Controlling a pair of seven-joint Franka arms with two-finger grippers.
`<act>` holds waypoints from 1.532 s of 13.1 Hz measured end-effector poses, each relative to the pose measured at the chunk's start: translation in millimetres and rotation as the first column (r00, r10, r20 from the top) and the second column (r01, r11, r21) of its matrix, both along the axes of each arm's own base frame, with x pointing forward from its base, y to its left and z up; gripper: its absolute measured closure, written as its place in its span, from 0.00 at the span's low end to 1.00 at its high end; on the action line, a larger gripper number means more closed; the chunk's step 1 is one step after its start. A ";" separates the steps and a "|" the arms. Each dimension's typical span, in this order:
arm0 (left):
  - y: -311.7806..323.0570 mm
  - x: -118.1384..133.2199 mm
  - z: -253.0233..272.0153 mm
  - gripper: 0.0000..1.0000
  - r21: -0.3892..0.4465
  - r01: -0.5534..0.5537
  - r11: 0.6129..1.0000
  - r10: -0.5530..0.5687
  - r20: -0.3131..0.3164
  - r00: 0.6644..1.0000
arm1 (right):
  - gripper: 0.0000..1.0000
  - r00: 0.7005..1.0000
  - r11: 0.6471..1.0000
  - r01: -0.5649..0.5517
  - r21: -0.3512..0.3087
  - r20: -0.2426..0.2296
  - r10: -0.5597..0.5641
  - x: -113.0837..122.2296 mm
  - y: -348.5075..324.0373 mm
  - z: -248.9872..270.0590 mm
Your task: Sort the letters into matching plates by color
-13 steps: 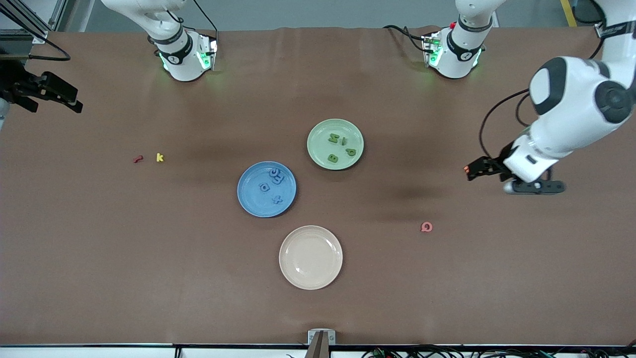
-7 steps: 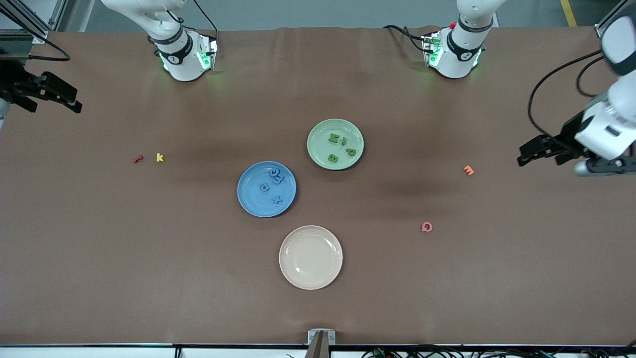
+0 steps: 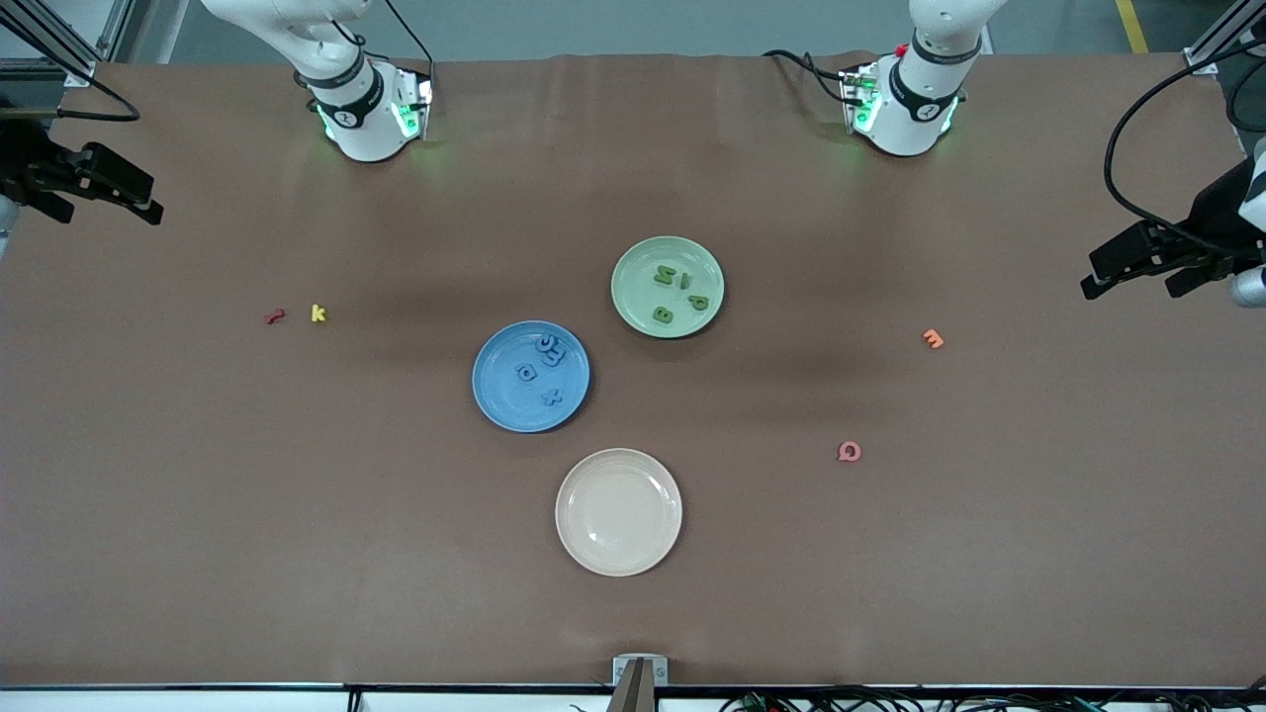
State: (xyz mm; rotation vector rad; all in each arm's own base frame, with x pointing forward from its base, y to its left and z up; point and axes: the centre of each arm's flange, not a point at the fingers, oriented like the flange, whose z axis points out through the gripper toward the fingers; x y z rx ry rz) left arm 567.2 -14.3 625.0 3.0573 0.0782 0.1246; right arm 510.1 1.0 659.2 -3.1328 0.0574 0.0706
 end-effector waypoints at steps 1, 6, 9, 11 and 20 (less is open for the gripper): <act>2.7 -0.1 0.7 0.00 0.000 -0.005 1.000 0.005 0.000 1.000 | 0.00 1.000 1.000 0.000 0.000 -0.003 0.000 -0.3 -0.1 -0.3; 4.3 -4.6 10.4 0.00 0.007 -0.009 1.000 0.009 0.009 1.000 | 0.00 1.000 1.000 0.001 0.000 -0.004 -0.001 -0.4 -0.3 -0.4; 3.2 -12.6 20.6 0.00 0.004 -0.005 1.000 0.005 0.014 1.000 | 0.00 1.000 1.000 0.001 0.000 -0.004 -0.001 -0.4 -0.4 -0.4; 4.6 -13.1 21.5 0.00 0.003 -0.007 1.000 0.007 0.015 1.000 | 0.00 1.000 1.000 0.001 0.000 -0.004 -0.001 -0.4 -0.4 -0.4; 5.6 -13.1 21.5 0.00 0.003 -0.008 1.000 0.008 0.015 1.000 | 0.00 1.000 1.000 0.002 0.000 -0.004 -0.002 -0.4 -0.9 -0.4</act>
